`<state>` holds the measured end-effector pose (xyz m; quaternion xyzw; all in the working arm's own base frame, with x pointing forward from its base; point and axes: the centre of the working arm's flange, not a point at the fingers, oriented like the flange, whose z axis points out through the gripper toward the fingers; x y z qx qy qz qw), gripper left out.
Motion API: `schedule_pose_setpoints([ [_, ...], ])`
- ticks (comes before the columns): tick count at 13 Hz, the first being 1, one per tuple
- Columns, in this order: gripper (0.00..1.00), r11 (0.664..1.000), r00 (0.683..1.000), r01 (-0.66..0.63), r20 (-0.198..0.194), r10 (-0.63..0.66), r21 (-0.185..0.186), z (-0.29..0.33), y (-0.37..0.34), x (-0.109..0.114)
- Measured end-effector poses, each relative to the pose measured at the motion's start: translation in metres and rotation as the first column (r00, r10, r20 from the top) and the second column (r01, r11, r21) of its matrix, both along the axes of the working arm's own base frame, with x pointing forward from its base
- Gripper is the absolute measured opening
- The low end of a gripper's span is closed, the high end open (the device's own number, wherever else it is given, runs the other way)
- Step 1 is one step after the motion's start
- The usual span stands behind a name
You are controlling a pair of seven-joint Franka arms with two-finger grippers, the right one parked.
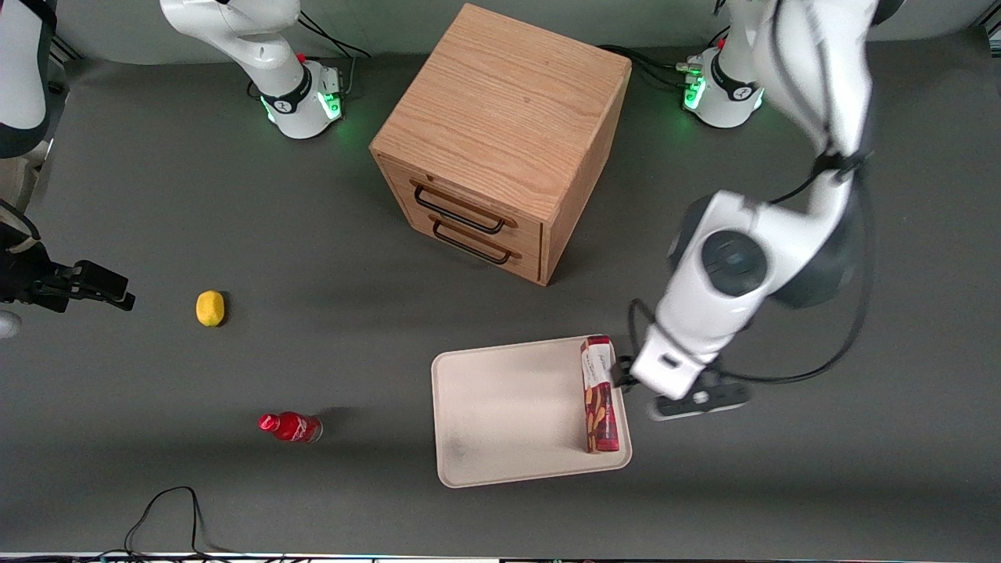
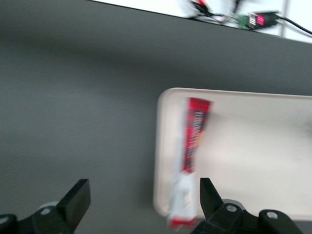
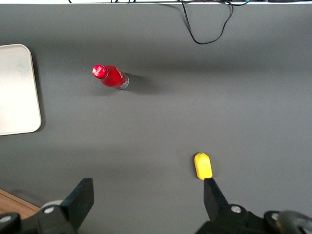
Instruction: Place red cookie box on tray
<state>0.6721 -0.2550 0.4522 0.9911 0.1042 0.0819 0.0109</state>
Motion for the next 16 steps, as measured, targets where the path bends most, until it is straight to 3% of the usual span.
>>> schedule_pose_setpoints([
  [2, 1.0, 0.999, 0.997, -0.006, -0.081, 0.01, 0.041, 0.066, 0.059, -0.032],
  [4, 1.0, 0.996, 0.99, 0.066, -0.131, -0.058, 0.063, 0.118, 0.116, -0.062],
  [8, 1.0, 0.988, 0.981, 0.141, -0.146, -0.132, 0.059, 0.148, 0.217, -0.113],
  [11, 1.0, 0.979, 0.972, 0.196, -0.137, -0.189, 0.046, 0.159, 0.212, -0.142],
  [16, 1.0, 0.95, 0.941, 0.313, -0.133, -0.31, -0.002, 0.159, 0.207, -0.153],
])
